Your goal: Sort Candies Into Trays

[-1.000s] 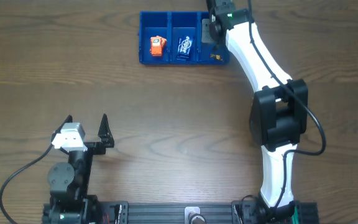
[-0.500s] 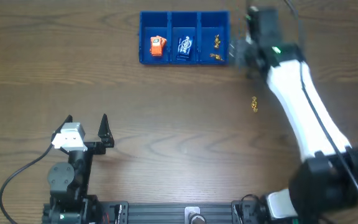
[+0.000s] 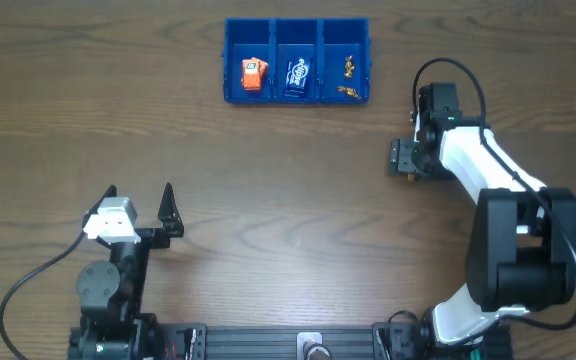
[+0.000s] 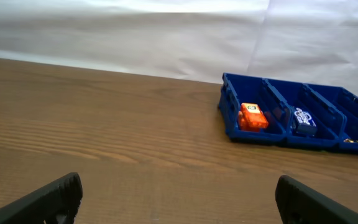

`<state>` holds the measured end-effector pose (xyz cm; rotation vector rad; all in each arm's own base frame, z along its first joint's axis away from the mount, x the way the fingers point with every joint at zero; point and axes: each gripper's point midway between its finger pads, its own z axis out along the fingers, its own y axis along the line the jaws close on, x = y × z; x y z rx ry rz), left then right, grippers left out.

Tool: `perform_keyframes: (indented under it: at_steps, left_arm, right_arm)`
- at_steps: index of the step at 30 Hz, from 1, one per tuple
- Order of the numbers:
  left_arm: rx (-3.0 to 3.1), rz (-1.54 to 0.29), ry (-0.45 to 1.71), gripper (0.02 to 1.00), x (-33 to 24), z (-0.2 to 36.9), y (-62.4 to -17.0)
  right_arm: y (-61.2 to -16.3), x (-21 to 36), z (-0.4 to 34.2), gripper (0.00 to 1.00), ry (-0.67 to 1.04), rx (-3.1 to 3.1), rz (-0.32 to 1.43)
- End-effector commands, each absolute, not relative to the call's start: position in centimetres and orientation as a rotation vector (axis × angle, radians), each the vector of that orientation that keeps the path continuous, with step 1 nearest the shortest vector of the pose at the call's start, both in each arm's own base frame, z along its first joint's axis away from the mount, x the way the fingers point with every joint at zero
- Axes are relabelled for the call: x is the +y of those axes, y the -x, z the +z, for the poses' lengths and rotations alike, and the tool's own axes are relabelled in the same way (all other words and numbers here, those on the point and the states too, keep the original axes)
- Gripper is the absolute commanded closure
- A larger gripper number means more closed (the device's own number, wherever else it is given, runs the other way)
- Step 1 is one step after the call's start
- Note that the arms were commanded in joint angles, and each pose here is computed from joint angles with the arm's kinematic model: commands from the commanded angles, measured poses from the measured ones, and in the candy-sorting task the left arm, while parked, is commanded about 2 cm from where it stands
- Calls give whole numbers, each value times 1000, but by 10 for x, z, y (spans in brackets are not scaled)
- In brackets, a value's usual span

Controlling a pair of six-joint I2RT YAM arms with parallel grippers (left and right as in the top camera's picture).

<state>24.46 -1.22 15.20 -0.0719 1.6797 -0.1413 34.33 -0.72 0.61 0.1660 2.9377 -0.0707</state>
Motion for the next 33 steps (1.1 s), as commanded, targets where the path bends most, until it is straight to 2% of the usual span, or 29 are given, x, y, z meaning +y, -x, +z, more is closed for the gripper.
perform_keyframes:
  at_steps: [1,6,10,16,20,25,28,31,33]
  left_arm:
    - [1731,-134,53,20,-13,136,-243]
    - [1731,-134,53,20,-13,136,-243]
    - [1731,-134,53,20,-13,136,-243]
    - [1731,-134,53,20,-13,136,-243]
    - [1731,-134,53,23,-13,136,-243]
    - [1731,-134,53,23,-13,136,-243]
    - [1731,-134,53,20,-13,136,-243]
    - [1731,-133,53,20,-13,136,-243]
    - [1731,-134,53,20,-13,136,-243]
  right_arm:
    - [-345,1,1,209,-65,2950,-56]
    - [-347,2,0,226,-61,2944,-53]
    - [-347,3,-2,290,-62,2950,-48]
    - [-345,3,-10,474,-72,2968,-49]
    - [-344,3,-10,695,-73,2975,-49]
    - [-342,4,-11,785,-72,2983,-37]
    - [-343,8,-8,801,-61,2976,-21]
    - [-359,42,46,801,45,2834,76]
    - [-383,73,117,801,89,2650,127]
